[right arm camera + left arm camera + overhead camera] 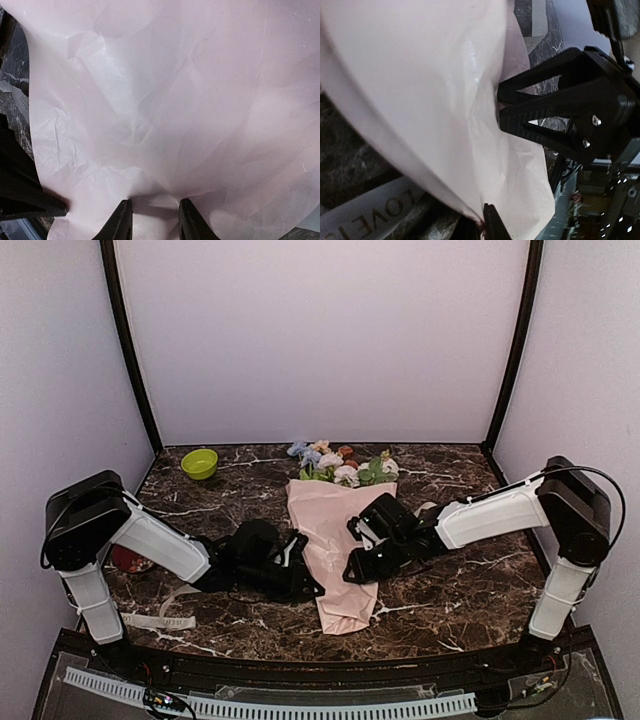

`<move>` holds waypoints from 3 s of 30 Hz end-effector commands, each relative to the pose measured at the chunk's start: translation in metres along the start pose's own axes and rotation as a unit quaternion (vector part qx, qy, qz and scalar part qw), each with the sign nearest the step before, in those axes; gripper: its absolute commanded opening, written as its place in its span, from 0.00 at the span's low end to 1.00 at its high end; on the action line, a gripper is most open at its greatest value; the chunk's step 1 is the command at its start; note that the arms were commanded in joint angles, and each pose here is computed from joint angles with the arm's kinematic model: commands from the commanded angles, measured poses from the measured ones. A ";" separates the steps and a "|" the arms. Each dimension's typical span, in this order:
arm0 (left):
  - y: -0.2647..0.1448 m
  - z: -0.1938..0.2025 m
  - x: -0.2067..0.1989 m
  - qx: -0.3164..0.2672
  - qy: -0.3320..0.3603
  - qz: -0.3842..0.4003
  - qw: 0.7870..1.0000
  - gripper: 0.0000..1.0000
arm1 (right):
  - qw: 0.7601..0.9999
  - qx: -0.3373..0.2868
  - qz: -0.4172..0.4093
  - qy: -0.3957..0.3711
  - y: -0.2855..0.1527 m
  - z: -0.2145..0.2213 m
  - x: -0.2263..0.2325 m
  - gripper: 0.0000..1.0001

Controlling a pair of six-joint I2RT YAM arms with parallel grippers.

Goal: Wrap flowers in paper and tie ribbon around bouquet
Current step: Adjust the folded bouquet with the ribbon, then pick up the left side of the ribbon at the center of the board, then pick up the right side of the ribbon from the center of the board.

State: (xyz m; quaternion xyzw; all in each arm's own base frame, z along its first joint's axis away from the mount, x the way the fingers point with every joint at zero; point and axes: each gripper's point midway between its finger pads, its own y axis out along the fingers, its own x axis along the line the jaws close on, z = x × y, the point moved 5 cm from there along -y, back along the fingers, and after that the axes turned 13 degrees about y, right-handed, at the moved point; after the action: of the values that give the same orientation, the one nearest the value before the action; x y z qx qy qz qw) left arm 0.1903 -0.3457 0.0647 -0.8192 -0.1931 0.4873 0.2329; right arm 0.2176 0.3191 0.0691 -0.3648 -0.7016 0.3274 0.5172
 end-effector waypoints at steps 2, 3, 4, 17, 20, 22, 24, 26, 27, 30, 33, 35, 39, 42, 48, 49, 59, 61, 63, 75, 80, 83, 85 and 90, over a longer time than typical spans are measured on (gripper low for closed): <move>-0.012 -0.002 -0.007 -0.001 0.021 -0.012 1.000 0.28 | 0.999 0.012 0.044 0.018 0.016 0.008 -0.017 0.32; -0.016 -0.006 -0.009 -0.003 0.033 -0.021 0.999 0.33 | 0.998 0.014 0.050 0.019 0.018 0.010 -0.020 0.32; -0.025 -0.009 -0.012 0.000 0.042 -0.036 0.998 0.38 | 0.998 0.017 0.055 0.020 0.020 0.012 -0.023 0.32; -0.188 -0.008 0.040 -0.074 -0.016 -0.312 0.947 0.80 | 0.998 0.021 0.054 0.014 0.023 0.014 -0.019 0.32; -0.221 0.023 0.062 -0.082 -0.074 -0.384 0.917 0.91 | 0.998 0.025 0.048 0.013 0.025 0.015 -0.017 0.32; -0.232 0.044 0.071 -0.084 -0.107 -0.401 0.906 0.98 | 0.998 0.026 0.047 0.012 0.026 0.015 -0.017 0.32; -0.237 0.066 0.080 -0.077 -0.139 -0.409 0.899 0.99 | 0.998 0.028 0.048 0.010 0.026 0.015 -0.016 0.32; -0.242 0.082 0.085 -0.087 -0.171 -0.407 0.893 0.99 | 0.999 0.029 0.044 0.007 0.025 0.015 -0.015 0.32; -0.243 0.089 0.089 -0.093 -0.180 -0.406 0.891 0.99 | 0.999 0.028 0.043 0.005 0.025 0.015 -0.014 0.32; -0.246 0.094 0.093 -0.125 -0.200 -0.400 0.886 0.99 | 0.999 0.028 0.044 0.001 0.024 0.014 -0.013 0.32; -0.256 0.099 0.100 -0.143 -0.223 -0.432 0.862 0.97 | 0.999 0.026 0.037 -0.002 0.021 0.014 -0.010 0.32; -0.263 0.101 0.105 -0.152 -0.232 -0.461 0.843 0.97 | 0.999 0.025 0.038 -0.003 0.021 0.014 -0.012 0.32; -0.266 0.113 0.117 -0.149 -0.252 -0.497 0.817 0.81 | 0.999 0.026 0.033 -0.003 0.020 0.015 -0.010 0.32; -0.253 0.126 0.124 -0.128 -0.273 -0.475 0.827 0.69 | 0.999 0.025 0.037 -0.005 0.019 0.014 -0.010 0.32; -0.249 0.127 0.123 -0.138 -0.265 -0.448 0.842 0.33 | 0.999 0.024 0.035 -0.009 0.018 0.011 -0.006 0.33; -0.248 0.127 0.122 -0.138 -0.262 -0.442 0.847 0.27 | 0.999 0.026 0.034 -0.009 0.018 0.011 -0.005 0.33; -0.247 0.083 0.102 -0.186 -0.173 -0.409 0.877 0.00 | 0.999 0.025 0.023 -0.004 0.015 0.011 -0.002 0.33; -0.247 0.051 0.086 -0.211 -0.113 -0.394 0.887 0.00 | 0.999 0.026 0.025 -0.004 0.016 0.012 -0.003 0.33; -0.243 0.012 0.063 -0.228 -0.043 -0.368 0.900 0.00 | 0.999 0.031 0.032 -0.001 0.018 0.013 -0.006 0.33; -0.105 -0.132 -0.088 -0.149 0.285 -0.088 0.943 0.00 | 0.999 0.016 0.018 0.026 0.017 0.010 -0.002 0.34; -0.046 -0.129 -0.051 -0.105 0.239 -0.090 0.961 0.00 | 0.999 0.003 0.012 0.040 0.010 0.006 0.001 0.34; -0.020 -0.120 -0.027 -0.071 0.214 -0.096 0.969 0.00 | 0.999 0.000 0.009 0.045 0.006 0.005 0.004 0.34; -0.010 -0.115 -0.003 -0.041 0.182 -0.124 0.975 0.00 | 0.999 -0.001 0.010 0.049 0.003 0.004 0.005 0.34; -0.008 -0.108 0.038 -0.001 0.128 -0.150 0.980 0.00 | 0.999 -0.011 -0.001 0.052 -0.018 -0.005 0.020 0.35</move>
State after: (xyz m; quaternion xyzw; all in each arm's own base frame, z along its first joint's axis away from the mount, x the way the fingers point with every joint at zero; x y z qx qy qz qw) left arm 0.2887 -0.3490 0.0792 -0.8467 -0.2734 0.3138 0.3315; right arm 0.2206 0.3277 0.0704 -0.3851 -0.6791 0.3053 0.5453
